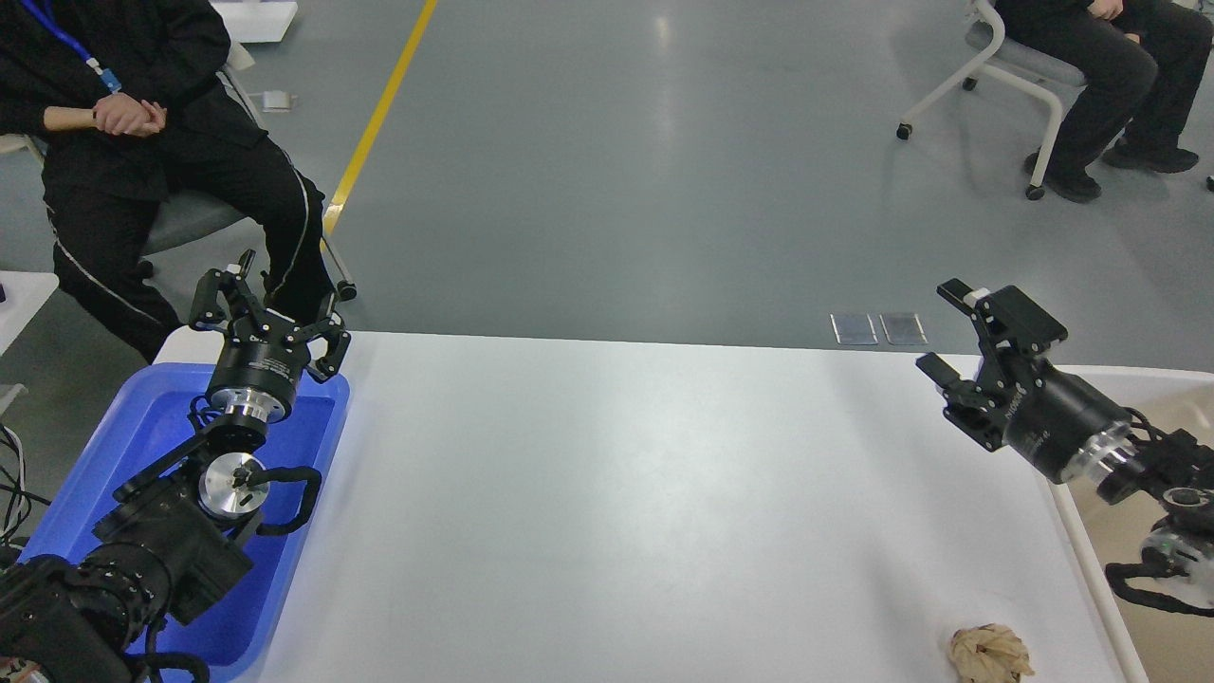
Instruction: Tidy desktop
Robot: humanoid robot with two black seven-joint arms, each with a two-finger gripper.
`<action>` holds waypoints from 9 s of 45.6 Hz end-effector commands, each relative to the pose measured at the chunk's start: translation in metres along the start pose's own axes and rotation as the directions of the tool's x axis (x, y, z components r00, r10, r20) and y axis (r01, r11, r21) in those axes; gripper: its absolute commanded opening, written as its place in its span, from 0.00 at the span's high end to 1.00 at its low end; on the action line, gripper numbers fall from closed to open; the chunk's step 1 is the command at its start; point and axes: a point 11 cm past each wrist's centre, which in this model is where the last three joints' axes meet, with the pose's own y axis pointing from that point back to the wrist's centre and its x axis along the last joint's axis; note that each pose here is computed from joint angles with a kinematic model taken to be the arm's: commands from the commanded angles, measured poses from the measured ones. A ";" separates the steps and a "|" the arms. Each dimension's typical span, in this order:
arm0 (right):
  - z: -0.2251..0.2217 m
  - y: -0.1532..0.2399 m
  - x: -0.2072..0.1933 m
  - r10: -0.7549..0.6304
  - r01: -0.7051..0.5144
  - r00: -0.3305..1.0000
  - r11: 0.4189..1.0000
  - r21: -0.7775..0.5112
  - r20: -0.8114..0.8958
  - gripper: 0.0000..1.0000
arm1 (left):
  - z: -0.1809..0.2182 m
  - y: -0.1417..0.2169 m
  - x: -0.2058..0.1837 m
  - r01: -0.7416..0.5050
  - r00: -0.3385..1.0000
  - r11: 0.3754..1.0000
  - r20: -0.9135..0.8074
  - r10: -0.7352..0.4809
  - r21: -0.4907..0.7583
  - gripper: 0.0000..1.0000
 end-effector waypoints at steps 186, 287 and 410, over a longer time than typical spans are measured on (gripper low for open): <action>-0.114 0.067 0.071 -0.712 0.243 0.218 0.702 -0.670 -0.667 1.00 | 0.001 0.000 0.000 -0.001 1.000 1.000 0.001 0.001 -0.001 0.00; 0.204 0.133 0.147 0.486 -0.564 0.810 0.493 -0.662 -0.328 1.00 | 0.000 0.000 0.000 0.000 1.000 1.000 -0.001 0.000 0.000 0.00; 0.079 -0.077 -0.030 0.424 -0.553 0.605 0.833 -0.028 0.674 0.00 | 0.000 0.000 0.000 0.000 1.000 1.000 0.000 0.000 0.001 0.00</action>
